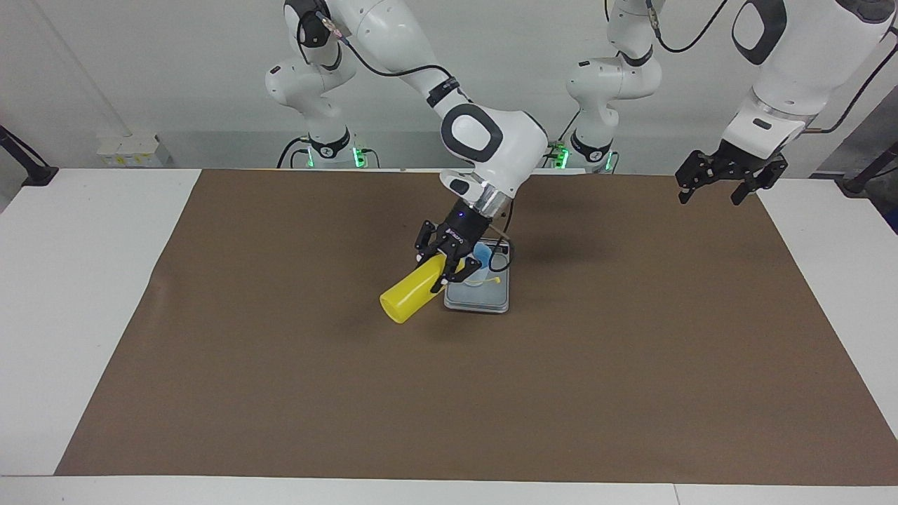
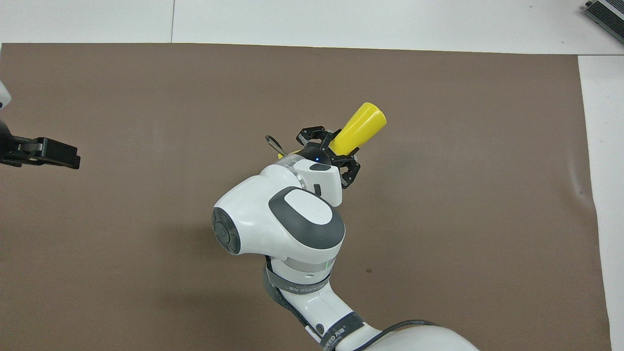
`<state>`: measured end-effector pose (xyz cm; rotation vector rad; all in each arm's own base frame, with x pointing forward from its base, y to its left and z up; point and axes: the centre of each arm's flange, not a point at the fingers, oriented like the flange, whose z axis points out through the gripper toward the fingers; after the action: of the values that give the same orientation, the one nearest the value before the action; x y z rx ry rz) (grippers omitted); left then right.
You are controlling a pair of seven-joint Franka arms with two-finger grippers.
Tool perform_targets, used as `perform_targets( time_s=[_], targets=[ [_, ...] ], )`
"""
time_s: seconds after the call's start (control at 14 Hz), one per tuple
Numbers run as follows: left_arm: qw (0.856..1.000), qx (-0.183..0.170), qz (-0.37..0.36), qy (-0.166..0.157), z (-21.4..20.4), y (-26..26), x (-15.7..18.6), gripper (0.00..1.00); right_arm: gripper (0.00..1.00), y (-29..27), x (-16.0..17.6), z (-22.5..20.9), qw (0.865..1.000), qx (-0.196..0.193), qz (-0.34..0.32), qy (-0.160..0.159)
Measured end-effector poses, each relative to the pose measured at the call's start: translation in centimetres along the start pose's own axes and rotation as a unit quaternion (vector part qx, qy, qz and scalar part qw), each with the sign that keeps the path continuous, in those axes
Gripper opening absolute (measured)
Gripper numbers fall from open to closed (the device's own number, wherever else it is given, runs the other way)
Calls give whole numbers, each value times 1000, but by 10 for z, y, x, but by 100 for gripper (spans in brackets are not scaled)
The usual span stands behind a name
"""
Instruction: Pour seasoning into cup on scale with both arms
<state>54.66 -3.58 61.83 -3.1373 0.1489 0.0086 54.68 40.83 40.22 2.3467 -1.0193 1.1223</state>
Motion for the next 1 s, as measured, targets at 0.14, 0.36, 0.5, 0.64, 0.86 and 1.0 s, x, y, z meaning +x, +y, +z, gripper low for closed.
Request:
perform_targets(
  time_s=[0.14,0.36,0.5,0.64,0.86,1.0],
  targets=[
    [1000,0,0,0,0,0,0,100,52,-2,-7,4,1000,3,-11,16],
    [1000,0,0,0,0,0,0,100,52,-2,-11,5,999,4,-19,26],
    [1000,0,0,0,0,0,0,100,52,-2,-13,4,999,3,-23,32],
    [1000,0,0,0,0,0,0,100,52,-1,-16,-1,999,0,-19,39],
    [1000,0,0,0,0,0,0,100,52,-2,-18,-5,999,6,-16,52],
    [1000,0,0,0,0,0,0,100,52,-2,-18,-4,998,9,-20,64]
  ],
)
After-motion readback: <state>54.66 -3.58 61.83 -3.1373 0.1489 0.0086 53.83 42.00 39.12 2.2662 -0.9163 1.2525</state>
